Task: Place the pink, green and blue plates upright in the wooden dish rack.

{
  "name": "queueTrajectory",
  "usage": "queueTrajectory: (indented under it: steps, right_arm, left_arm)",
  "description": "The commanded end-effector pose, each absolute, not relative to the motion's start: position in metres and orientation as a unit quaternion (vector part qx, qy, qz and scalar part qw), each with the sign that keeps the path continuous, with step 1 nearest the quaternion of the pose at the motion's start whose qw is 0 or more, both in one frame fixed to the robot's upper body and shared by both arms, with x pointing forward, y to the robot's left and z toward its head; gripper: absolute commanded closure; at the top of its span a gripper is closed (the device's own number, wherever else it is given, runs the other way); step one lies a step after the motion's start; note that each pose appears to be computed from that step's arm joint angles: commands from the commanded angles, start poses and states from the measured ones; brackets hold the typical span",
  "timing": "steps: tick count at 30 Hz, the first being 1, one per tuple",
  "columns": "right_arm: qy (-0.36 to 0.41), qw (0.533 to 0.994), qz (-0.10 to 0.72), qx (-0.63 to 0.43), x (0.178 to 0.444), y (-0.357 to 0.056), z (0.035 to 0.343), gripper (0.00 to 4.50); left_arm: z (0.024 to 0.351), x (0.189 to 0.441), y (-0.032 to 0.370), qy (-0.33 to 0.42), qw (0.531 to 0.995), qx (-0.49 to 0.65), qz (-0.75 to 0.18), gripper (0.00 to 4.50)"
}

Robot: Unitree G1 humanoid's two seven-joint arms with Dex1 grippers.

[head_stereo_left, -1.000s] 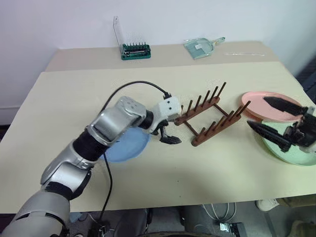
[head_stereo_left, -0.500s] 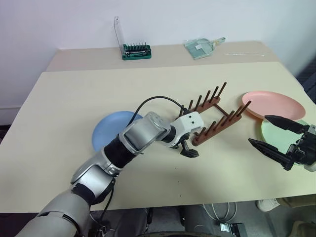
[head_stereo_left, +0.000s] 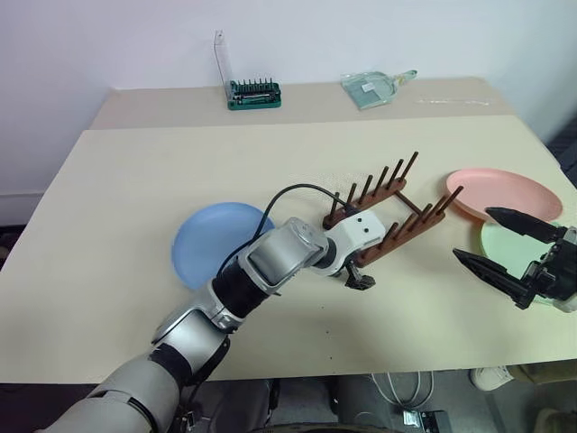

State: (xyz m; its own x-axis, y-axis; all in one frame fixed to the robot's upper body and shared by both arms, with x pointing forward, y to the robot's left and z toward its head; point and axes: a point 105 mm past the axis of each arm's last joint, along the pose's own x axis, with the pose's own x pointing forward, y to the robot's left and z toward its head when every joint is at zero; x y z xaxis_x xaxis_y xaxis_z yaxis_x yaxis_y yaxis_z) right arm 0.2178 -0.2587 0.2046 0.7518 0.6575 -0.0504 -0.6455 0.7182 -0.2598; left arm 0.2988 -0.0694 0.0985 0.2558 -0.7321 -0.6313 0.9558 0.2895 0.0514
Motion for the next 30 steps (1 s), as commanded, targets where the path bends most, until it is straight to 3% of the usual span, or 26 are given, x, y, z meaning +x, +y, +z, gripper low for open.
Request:
queueTrajectory:
  steps: [1, 8, 11, 17, 25, 30]
  right_arm:
    - [-0.05, 0.924, 0.348, -0.15, 0.212, -0.256, 0.217, 0.02]
    - [-0.052, 0.925, 0.345, -0.151, 0.21, -0.255, 0.218, 0.02]
    - [-0.054, 0.925, 0.343, -0.151, 0.21, -0.254, 0.219, 0.0]
    - [-0.054, 0.926, 0.341, -0.15, 0.211, -0.254, 0.219, 0.0]
    - [-0.058, 0.927, 0.339, -0.149, 0.213, -0.253, 0.219, 0.0]
    - [-0.059, 0.927, 0.34, -0.146, 0.212, -0.252, 0.219, 0.0]
  left_arm:
    - [0.089, 0.306, -0.063, 0.262, 0.774, 0.231, -0.529, 0.0]
    - [0.089, 0.314, -0.066, 0.255, 0.793, 0.216, -0.509, 0.0]
    - [0.089, 0.316, -0.067, 0.26, 0.798, 0.203, -0.504, 0.95]
    - [0.089, 0.318, -0.066, 0.265, 0.804, 0.19, -0.497, 3.77]
    - [0.099, 0.326, -0.062, 0.247, 0.814, 0.184, -0.492, 3.75]
    - [0.11, 0.325, -0.057, 0.183, 0.776, 0.244, -0.551, 3.75]
